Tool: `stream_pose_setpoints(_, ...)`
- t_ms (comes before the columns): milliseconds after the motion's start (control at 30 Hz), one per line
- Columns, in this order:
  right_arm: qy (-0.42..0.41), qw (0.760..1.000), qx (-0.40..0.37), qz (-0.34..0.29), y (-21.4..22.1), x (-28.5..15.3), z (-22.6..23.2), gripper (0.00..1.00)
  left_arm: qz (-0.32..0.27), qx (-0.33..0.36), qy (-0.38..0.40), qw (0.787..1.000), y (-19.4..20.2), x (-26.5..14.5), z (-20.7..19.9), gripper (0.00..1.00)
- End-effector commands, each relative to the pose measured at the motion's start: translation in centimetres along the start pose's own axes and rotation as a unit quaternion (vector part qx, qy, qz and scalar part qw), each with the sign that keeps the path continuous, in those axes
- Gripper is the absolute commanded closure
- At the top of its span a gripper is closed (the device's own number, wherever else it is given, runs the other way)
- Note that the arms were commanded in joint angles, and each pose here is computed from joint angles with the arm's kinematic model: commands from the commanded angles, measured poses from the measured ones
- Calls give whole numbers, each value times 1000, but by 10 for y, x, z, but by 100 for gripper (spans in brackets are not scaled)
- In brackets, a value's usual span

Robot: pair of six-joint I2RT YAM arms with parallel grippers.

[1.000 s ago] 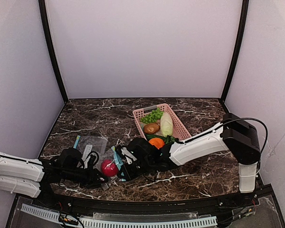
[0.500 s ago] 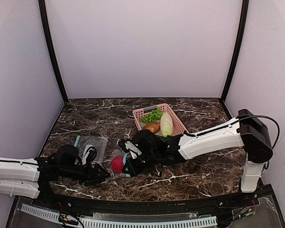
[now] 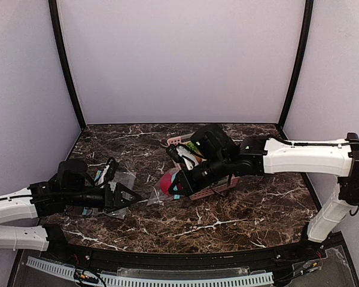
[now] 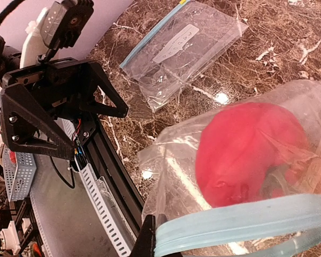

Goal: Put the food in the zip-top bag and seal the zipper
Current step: Pick up the zipper food storage bag from the center of the board, then pass from the right arm to the left

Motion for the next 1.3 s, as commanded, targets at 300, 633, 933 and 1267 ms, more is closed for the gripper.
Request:
stream_pose_setpoints(300, -10, 998, 51, 37, 24, 30, -10, 100, 35, 12, -3, 999, -1, 17, -5, 5)
stream_pose_setpoints(633, -67, 982, 175, -23, -3, 13, 7, 100, -13, 177, 30, 984, 0, -5, -41, 6)
stream_pose_setpoints(933, -84, 974, 209, -19, -8, 9, 13, 100, -70, 383, 30, 921, -11, -16, -74, 20)
stream_pose_setpoints(1267, -92, 968, 228, -42, -18, -4, 20, 100, -51, 494, 13, 868, 4, 17, -85, 33)
Point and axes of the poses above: each gripper's point midway between its finger pads, its own x axis out along the fingers, its own z axis along the line the jaws close on, y = z × x, the point moved 5 cm from there along -x, back along the fingers, and after that the axes turned 5 degrees about -x, right-handed, at the moved point
